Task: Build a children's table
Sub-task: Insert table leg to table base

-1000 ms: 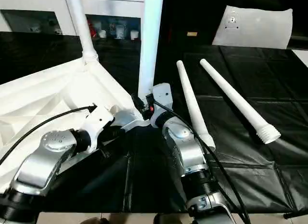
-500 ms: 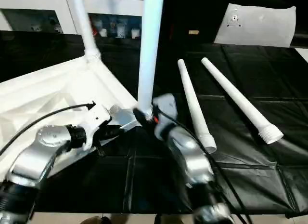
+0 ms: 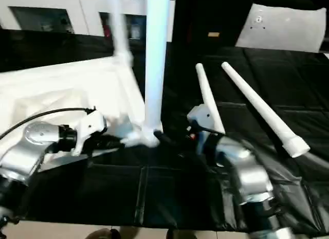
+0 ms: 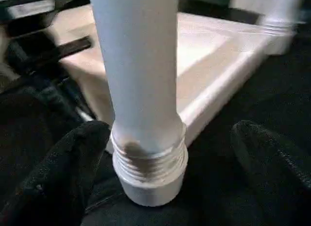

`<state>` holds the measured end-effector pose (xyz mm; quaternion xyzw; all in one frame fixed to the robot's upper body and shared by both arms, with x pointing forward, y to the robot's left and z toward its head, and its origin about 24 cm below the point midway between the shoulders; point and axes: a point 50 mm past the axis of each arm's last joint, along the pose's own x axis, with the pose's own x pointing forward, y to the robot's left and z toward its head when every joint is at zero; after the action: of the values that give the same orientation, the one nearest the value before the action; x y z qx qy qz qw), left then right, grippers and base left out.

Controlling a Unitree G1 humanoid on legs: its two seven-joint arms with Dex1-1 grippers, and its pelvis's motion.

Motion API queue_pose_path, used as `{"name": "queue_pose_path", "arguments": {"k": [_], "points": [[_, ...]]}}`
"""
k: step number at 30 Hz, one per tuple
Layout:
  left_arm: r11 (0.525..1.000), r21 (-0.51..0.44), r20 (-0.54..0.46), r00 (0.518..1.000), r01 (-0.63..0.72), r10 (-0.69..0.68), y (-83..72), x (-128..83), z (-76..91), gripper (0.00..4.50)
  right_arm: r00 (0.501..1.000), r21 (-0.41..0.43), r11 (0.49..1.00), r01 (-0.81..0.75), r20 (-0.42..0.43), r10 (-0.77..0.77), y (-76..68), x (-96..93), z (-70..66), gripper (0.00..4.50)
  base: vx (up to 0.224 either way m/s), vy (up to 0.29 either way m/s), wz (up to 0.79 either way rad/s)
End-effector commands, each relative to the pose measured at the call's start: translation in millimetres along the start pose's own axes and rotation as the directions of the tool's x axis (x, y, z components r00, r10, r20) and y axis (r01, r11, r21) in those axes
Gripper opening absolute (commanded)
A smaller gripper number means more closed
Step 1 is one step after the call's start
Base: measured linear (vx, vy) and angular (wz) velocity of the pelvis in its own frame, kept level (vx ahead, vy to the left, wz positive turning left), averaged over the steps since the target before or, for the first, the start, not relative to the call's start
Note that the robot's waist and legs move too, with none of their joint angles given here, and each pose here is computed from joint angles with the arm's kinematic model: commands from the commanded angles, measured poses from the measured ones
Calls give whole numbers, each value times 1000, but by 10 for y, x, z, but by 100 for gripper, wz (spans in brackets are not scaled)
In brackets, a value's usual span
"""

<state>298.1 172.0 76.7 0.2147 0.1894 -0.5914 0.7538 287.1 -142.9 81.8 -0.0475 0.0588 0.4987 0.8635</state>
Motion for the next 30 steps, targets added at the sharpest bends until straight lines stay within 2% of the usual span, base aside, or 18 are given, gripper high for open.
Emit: {"name": "queue_pose_path", "arguments": {"k": [1,9,15,16,18,19,30], "points": [[991,54,7,992,123,-123,-61,67,77,0,998,-36,997,-63,-22,62,18,22,17,446,0,0,0],[966,114,-25,973,230,-229,-47,106,101,0,966,-64,968,-241,-107,234,54,181,-24,446,0,0,0],[961,128,-34,970,244,-241,-8,132,118,0,949,-54,955,-291,-145,281,27,241,-68,400,0,0,0],[961,128,-34,970,244,-241,-8,132,118,0,949,-54,955,-291,-145,281,27,241,-68,379,0,0,0],[960,132,-41,969,245,-242,8,133,117,0,945,-49,953,-299,-153,289,14,239,-76,373,0,0,0],[960,131,-41,969,246,-242,13,131,115,0,943,-46,951,-304,-157,294,11,237,-81,351,0,0,0],[961,115,-48,967,253,-249,25,102,72,0,933,-21,943,-333,-151,326,15,225,-106,278,0,0,0]]}}
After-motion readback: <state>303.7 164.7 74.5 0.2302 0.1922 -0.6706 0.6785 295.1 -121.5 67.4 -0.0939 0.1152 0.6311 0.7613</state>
